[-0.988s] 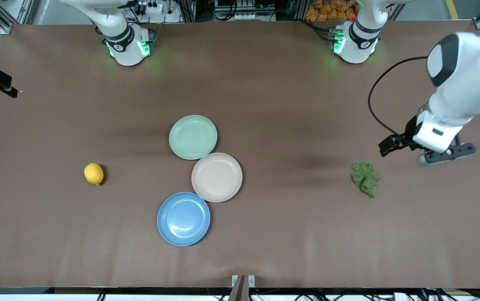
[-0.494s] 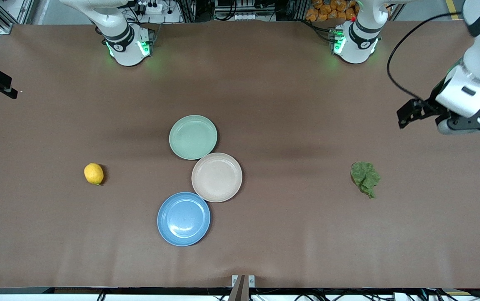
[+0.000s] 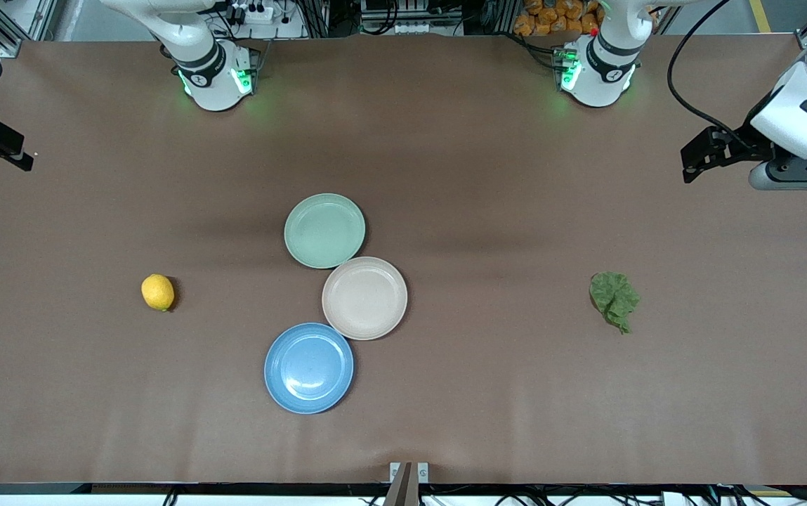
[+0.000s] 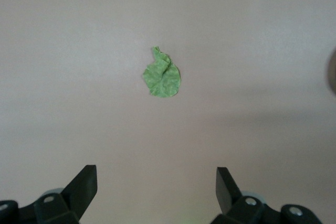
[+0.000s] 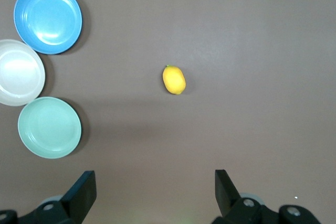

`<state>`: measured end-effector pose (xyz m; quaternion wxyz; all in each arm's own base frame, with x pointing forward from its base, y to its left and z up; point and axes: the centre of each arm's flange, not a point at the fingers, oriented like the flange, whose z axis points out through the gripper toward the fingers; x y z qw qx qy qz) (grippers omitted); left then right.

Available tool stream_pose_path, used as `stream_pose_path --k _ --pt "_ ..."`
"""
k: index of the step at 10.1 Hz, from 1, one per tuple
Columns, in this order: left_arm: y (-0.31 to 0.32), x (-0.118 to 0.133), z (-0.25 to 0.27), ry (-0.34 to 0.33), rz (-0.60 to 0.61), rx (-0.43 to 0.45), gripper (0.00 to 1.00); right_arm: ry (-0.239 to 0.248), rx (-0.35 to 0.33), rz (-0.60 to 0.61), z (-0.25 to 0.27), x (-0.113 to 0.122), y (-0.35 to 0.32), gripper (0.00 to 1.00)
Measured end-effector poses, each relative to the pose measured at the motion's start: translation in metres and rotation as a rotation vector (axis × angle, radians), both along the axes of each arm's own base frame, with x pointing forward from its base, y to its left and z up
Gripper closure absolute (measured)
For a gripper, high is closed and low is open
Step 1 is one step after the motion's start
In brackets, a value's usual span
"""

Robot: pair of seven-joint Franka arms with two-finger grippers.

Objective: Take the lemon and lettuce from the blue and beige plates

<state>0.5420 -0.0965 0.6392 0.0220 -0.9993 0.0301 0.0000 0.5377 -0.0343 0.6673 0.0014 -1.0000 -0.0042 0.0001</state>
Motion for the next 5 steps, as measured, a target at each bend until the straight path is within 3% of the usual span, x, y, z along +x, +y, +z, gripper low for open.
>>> stream_pose_path --k 5 --pt "-0.0027 -0.0022 -0.0015 0.017 -0.008 -0.003 0.0 -0.023 -0.001 -0.013 0.0052 0.0005 0.0019 0.0"
